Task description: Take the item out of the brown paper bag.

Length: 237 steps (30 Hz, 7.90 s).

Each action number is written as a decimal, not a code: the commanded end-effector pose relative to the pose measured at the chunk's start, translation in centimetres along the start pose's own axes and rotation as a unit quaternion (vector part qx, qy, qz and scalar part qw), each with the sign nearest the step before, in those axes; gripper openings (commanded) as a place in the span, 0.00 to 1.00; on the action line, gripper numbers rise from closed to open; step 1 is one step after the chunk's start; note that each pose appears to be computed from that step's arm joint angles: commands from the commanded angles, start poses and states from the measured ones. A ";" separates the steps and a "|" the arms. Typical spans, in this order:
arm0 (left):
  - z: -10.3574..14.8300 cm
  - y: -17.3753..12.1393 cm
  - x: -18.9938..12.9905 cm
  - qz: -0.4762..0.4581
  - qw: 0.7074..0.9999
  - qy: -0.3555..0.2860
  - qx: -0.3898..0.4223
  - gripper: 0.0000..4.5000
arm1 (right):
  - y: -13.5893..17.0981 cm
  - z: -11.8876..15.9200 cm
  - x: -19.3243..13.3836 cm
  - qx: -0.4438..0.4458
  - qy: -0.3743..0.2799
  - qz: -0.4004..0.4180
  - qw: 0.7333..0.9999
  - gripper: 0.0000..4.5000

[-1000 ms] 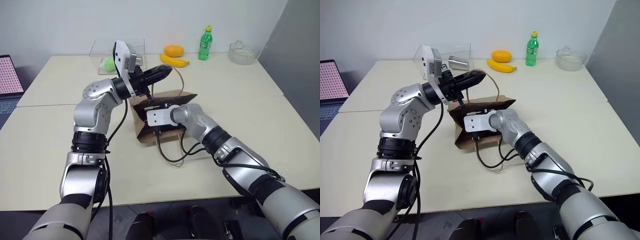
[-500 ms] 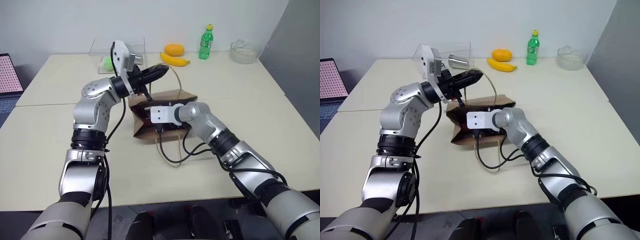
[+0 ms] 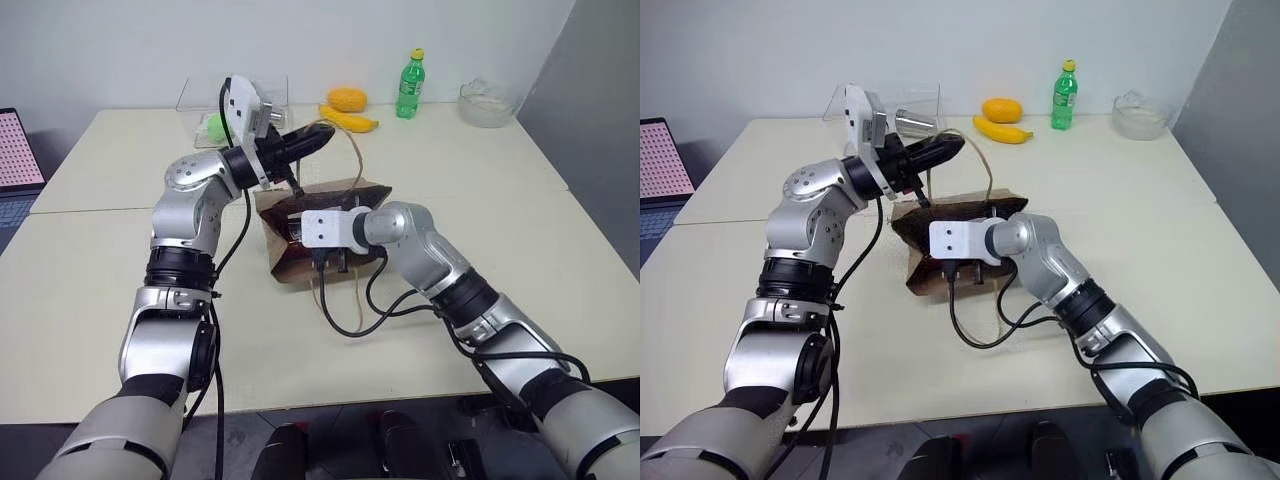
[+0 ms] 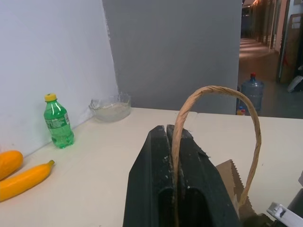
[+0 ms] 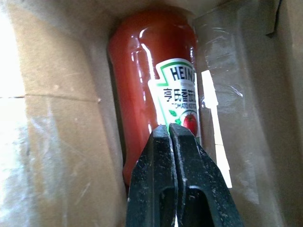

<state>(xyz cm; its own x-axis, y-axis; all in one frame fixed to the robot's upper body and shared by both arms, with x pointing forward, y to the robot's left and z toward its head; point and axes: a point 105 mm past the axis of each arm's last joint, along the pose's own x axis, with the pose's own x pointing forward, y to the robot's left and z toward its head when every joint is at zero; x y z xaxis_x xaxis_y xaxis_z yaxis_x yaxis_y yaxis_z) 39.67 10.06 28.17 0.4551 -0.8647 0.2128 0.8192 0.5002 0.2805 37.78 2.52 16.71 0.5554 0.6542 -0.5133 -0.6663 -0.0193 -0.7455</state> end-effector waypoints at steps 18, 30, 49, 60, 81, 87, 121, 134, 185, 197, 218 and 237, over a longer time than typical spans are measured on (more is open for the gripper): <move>1.9 -0.1 0.4 -0.013 0.999 -0.024 0.025 0.00 | 0.6 0.4 1.1 -0.024 0.018 -0.025 0.999 0.86; 1.7 -0.6 0.5 -0.020 0.999 -0.024 0.023 0.00 | -0.7 -2.7 3.6 -0.106 0.102 -0.043 0.988 0.86; 1.8 -0.9 0.4 -0.024 0.999 -0.024 0.021 0.00 | 1.2 -4.3 5.2 -0.072 0.106 0.005 0.992 0.47; 2.5 1.0 -0.4 -0.013 0.999 -0.027 -0.016 0.00 | 0.3 -3.9 4.8 -0.060 0.097 -0.007 0.993 0.47; 1.6 0.7 -0.4 -0.033 0.999 0.001 -0.004 0.00 | -0.7 -0.9 2.3 -0.031 0.034 -0.045 0.998 0.47; 1.6 0.9 -0.4 -0.027 1.000 -0.001 0.005 0.00 | -1.1 0.0 0.3 -0.003 0.005 -0.054 0.999 0.44; 1.0 2.0 0.8 -0.003 1.000 0.008 0.009 0.00 | -1.0 1.7 -5.9 0.070 -0.150 0.001 0.986 0.43; 1.1 2.9 1.5 0.025 1.000 0.008 -0.011 0.00 | -1.9 3.2 -8.7 0.075 -0.228 0.002 0.971 0.43; 0.2 3.1 1.5 0.041 0.999 0.016 -0.018 0.00 | 0.5 -16.1 -17.7 0.023 0.179 -0.127 0.975 0.88; 0.1 4.1 1.4 0.045 0.997 0.057 0.003 0.13 | 3.7 -4.4 -19.1 0.230 -0.093 -0.138 0.959 1.00; 1.7 8.9 0.6 0.195 0.961 0.158 0.118 0.99 | 1.0 -3.9 -15.6 0.300 -0.157 -0.192 0.921 1.00; -2.8 7.0 -4.8 0.036 0.941 0.295 0.164 0.99 | 1.7 -3.3 -15.1 0.315 -0.172 -0.155 0.920 1.00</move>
<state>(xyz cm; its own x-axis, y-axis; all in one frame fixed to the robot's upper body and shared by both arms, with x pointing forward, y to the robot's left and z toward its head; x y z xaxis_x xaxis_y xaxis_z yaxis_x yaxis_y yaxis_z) 43.90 18.51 24.23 0.6591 -0.6621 -0.3566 0.7448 0.5093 0.4311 30.11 -10.10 20.52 0.6534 0.7475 -0.1194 -0.7337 0.5865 -0.3431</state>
